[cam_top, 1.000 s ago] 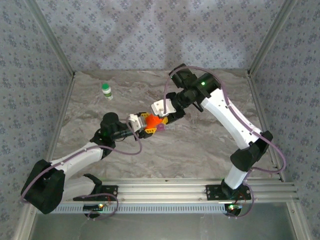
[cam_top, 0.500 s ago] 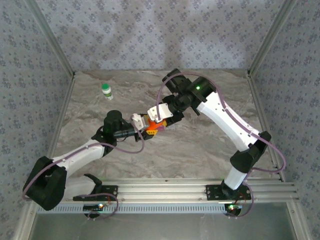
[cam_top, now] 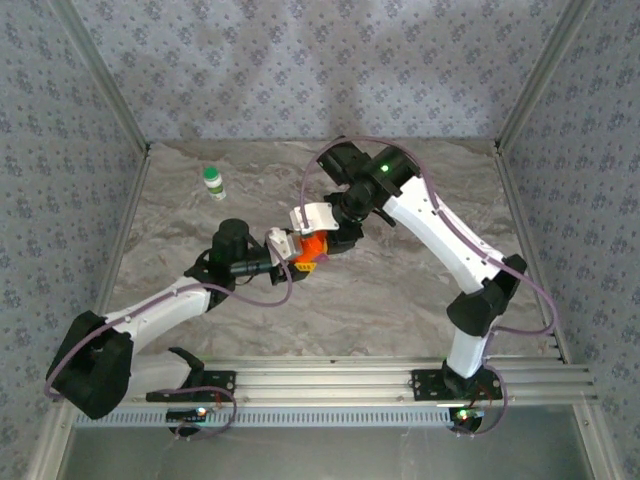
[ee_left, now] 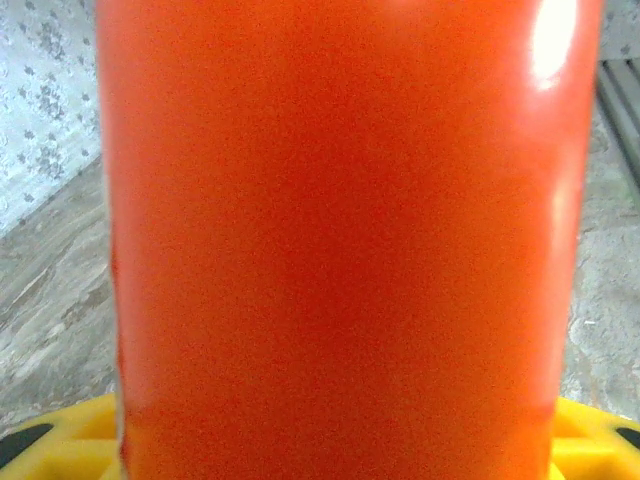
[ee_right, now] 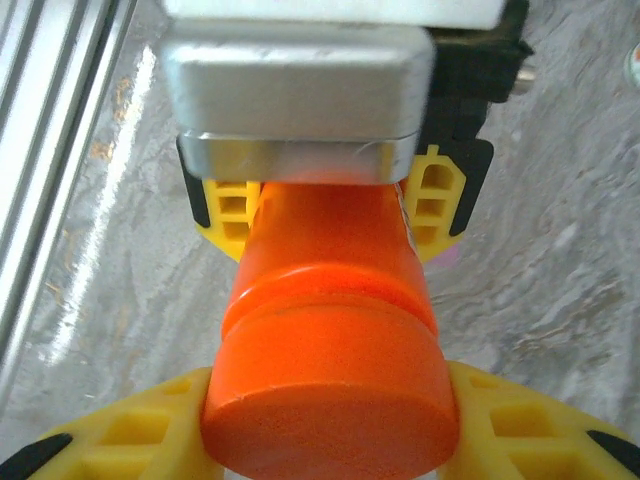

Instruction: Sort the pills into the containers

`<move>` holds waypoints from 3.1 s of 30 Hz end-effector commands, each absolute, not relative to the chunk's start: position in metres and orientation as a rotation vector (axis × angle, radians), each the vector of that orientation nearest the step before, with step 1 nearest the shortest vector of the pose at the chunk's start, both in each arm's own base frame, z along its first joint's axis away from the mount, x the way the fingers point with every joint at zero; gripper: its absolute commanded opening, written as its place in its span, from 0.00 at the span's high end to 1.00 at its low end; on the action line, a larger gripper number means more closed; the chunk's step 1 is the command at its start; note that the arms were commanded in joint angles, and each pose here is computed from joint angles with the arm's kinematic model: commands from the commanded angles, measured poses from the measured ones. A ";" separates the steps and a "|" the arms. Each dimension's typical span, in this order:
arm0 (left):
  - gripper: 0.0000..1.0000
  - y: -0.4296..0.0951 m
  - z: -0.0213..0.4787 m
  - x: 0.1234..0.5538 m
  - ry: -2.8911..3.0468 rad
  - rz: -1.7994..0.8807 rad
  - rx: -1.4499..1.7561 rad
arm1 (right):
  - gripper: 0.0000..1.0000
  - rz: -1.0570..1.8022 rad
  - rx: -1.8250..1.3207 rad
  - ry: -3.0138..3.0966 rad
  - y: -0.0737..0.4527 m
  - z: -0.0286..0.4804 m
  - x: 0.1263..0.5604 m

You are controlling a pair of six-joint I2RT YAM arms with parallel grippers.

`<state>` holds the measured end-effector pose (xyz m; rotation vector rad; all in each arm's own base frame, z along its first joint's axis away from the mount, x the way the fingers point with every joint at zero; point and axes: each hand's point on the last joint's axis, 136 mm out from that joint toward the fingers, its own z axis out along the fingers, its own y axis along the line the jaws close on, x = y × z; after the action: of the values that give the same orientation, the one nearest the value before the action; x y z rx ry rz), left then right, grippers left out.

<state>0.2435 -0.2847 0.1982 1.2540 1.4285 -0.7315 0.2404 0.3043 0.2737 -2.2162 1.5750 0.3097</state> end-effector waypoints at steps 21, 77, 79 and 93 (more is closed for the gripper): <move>1.00 -0.289 0.269 0.254 1.131 -0.397 1.154 | 0.95 0.819 -1.793 2.275 0.308 0.240 0.225; 1.00 -0.312 0.265 0.233 1.245 -0.883 1.382 | 1.00 -0.139 -2.520 0.736 0.304 0.204 0.165; 1.00 -0.313 0.265 0.231 1.237 -0.898 1.390 | 1.00 -0.086 -2.522 0.733 0.305 0.207 0.159; 1.00 -0.313 0.263 0.226 1.133 -0.708 1.409 | 1.00 0.562 -2.276 1.477 0.314 0.230 0.146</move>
<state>0.2068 -0.2966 0.1786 1.5198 1.4549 -0.8626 0.2045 0.2930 0.2563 -2.2330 1.2640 0.0853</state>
